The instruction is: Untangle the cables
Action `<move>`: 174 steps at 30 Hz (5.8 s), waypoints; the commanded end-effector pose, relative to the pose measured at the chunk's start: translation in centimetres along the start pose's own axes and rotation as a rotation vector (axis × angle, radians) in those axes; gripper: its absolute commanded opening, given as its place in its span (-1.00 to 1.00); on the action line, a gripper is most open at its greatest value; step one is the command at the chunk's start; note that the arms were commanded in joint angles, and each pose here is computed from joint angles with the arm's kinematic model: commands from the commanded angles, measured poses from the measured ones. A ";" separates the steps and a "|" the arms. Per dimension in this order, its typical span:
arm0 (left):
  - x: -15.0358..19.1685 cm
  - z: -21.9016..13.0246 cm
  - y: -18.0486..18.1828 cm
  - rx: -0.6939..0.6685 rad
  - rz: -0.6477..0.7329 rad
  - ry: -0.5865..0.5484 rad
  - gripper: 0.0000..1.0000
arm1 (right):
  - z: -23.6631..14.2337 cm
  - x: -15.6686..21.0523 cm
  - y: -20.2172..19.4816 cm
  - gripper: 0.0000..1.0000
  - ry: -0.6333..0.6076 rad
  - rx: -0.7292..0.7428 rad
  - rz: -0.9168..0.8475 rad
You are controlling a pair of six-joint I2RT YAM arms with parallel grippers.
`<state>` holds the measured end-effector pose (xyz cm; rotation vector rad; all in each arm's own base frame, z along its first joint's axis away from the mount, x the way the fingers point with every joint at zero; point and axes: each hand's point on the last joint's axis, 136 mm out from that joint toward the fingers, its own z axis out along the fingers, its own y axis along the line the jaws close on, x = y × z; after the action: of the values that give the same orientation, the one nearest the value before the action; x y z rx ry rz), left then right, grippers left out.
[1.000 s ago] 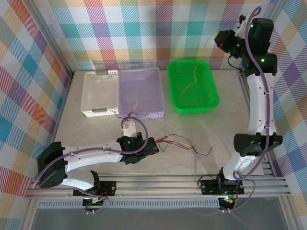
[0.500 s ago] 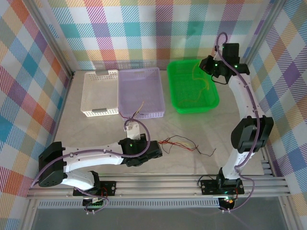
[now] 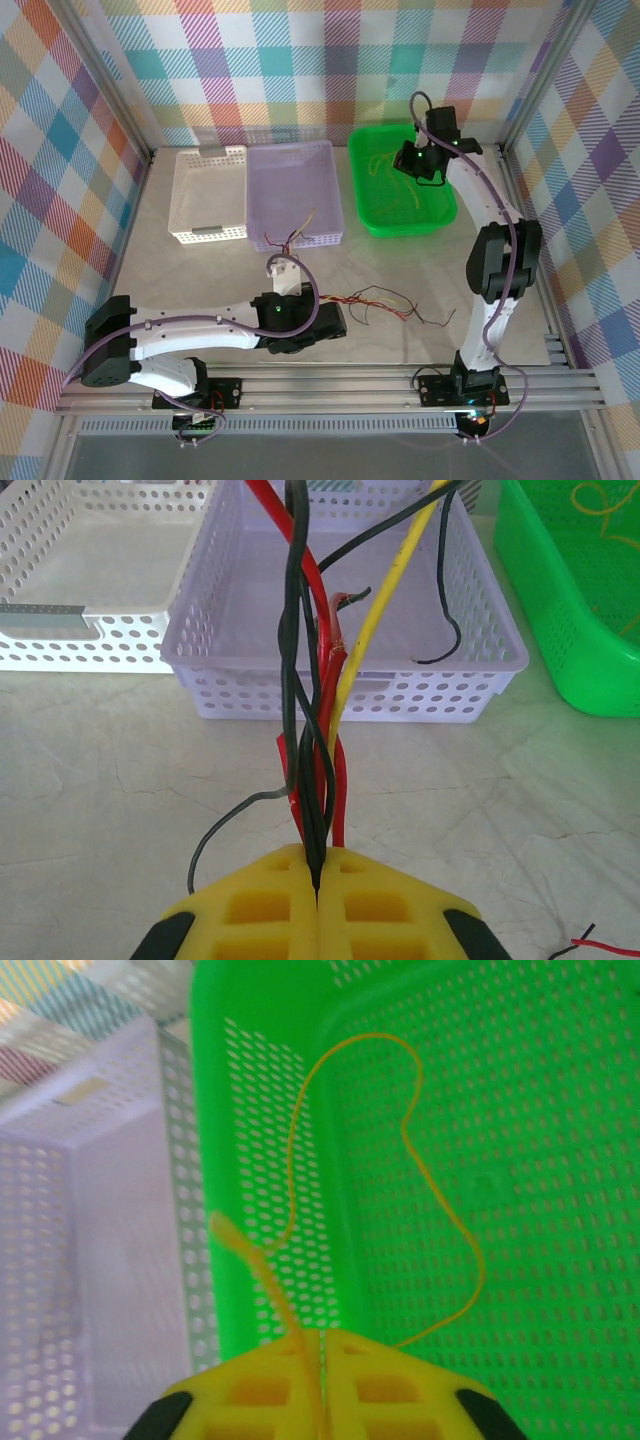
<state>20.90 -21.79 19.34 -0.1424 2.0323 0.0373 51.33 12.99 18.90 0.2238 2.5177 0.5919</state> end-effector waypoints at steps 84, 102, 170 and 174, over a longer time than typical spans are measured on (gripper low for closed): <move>3.6 -1.1 9.1 0.067 -0.539 0.212 -0.74 | -14.8 27.9 0.6 -1.00 -0.126 -0.151 -0.304; 4.3 -0.8 5.9 0.220 -0.492 0.264 0.55 | -19.7 26.4 8.8 -1.00 -0.103 -0.498 -0.435; 7.2 -4.5 -7.8 0.897 -0.178 0.334 -1.00 | -23.0 24.5 17.3 -1.00 0.049 -0.795 -0.400; 6.9 -4.2 -6.8 0.880 -0.214 0.313 -1.00 | -21.0 24.2 15.6 -1.00 0.066 -0.739 -0.339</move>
<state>14.03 -30.32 14.60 0.2746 2.1839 -1.0471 19.42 26.43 31.15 -0.5415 2.1400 1.3289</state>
